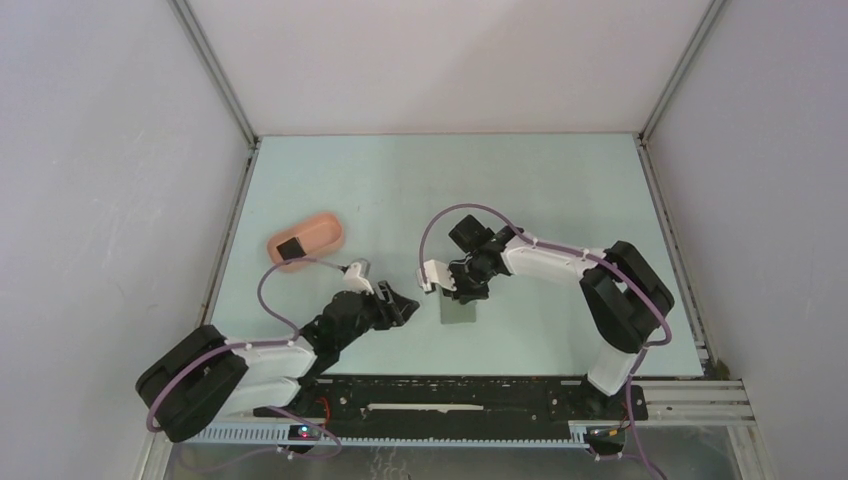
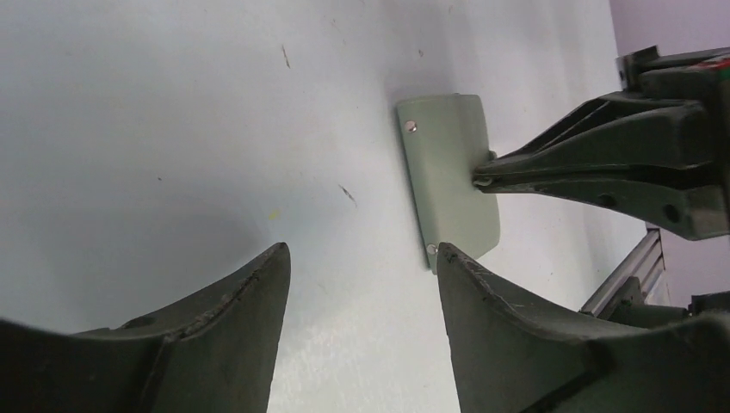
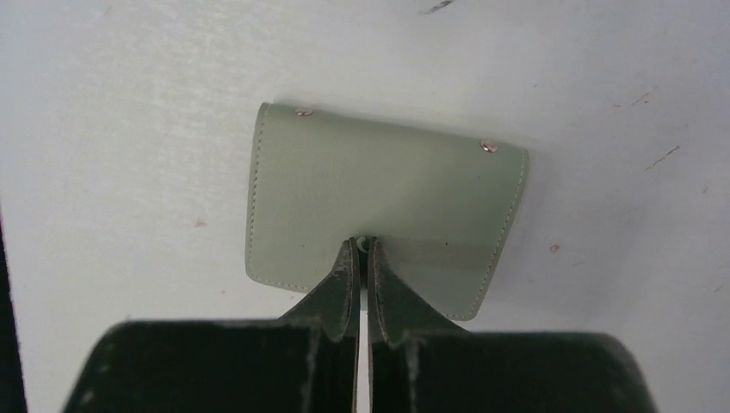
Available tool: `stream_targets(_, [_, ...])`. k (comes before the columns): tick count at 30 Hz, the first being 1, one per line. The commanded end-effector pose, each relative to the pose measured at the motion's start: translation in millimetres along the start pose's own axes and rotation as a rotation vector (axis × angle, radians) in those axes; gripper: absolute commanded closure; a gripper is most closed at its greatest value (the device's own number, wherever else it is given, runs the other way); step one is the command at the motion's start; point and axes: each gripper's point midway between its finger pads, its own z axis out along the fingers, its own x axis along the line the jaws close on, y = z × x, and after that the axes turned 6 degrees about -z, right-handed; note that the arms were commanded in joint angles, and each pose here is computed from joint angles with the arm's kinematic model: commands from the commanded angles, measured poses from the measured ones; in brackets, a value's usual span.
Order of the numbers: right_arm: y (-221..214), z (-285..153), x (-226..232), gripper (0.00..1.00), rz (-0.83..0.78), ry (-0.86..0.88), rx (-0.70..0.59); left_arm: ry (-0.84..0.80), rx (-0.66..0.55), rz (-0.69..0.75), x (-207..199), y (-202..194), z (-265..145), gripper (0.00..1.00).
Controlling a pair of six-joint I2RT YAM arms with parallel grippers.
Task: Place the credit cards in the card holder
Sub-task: Open the card holder at the center of the board.
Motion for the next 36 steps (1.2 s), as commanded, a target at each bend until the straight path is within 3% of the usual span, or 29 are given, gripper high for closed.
stream_targets(1, [17, -23, 7, 1.0, -0.051, -0.011, -0.102, -0.109, -0.01, 0.029, -42, 12, 12, 0.31])
stream_targets(10, [39, -68, 5, 1.0, 0.055, -0.002, -0.376, -0.203, -0.019, 0.08, -63, 13, 10, 0.24])
stream_targets(20, [59, -76, -3, 1.0, 0.235, 0.07, -0.514, -0.273, 0.027, 0.057, -87, 6, 13, 0.07])
stream_targets(36, [50, -73, -17, 1.0, 0.332, 0.054, -0.52, -0.234, 0.118, 0.183, -101, -19, 34, 0.04])
